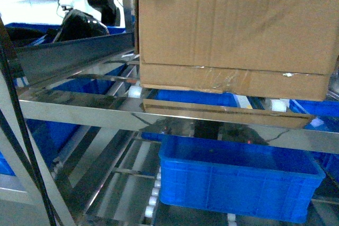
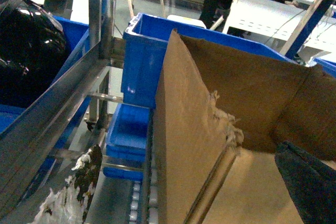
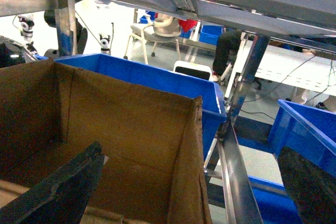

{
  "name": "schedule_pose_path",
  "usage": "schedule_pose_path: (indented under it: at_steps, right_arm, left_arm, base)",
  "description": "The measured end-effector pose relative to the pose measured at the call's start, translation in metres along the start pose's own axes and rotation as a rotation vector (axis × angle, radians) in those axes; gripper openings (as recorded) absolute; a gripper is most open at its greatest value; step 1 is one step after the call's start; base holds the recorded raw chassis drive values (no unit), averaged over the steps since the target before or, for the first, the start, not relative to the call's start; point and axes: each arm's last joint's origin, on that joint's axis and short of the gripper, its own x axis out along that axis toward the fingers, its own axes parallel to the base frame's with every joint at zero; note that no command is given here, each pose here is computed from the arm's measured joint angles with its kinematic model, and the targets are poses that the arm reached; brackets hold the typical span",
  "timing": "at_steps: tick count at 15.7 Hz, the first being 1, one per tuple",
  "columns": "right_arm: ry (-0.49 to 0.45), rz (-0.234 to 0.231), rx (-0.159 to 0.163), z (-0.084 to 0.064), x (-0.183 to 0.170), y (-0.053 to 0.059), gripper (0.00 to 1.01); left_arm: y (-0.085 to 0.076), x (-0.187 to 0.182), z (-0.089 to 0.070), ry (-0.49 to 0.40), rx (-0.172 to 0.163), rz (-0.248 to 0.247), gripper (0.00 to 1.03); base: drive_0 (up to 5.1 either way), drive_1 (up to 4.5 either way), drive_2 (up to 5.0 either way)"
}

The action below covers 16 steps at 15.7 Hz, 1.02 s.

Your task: Sort boxes to right shelf from conveyor

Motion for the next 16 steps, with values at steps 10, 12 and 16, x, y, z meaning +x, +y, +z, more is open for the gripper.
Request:
schedule_pose_path:
  at_steps: [10, 12, 16]
  right_arm:
    - [-0.040, 0.036, -0.016, -0.013, -0.071, 0.009, 0.98]
    - [-0.073, 0.036, 0.029, 0.009, -0.108, -0.001, 0.98]
    - [-0.066, -0.006, 0.078, 0.021, -0.169, -0.008, 0.98]
  left_arm:
    - [0.019, -0.063, -0.019, 0.001, 0.013, 0.039, 0.98]
    - [0.031, -0.111, -0.009, -0.027, 0.025, 0.076, 0.98]
    - [0.047, -0.168, 0.003, -0.062, 0.044, 0.143, 0.98]
  base:
    - [0.0, 0.00, 0.0]
    - [0.0, 0.00, 0.0]
    - [0.0, 0.00, 0.0]
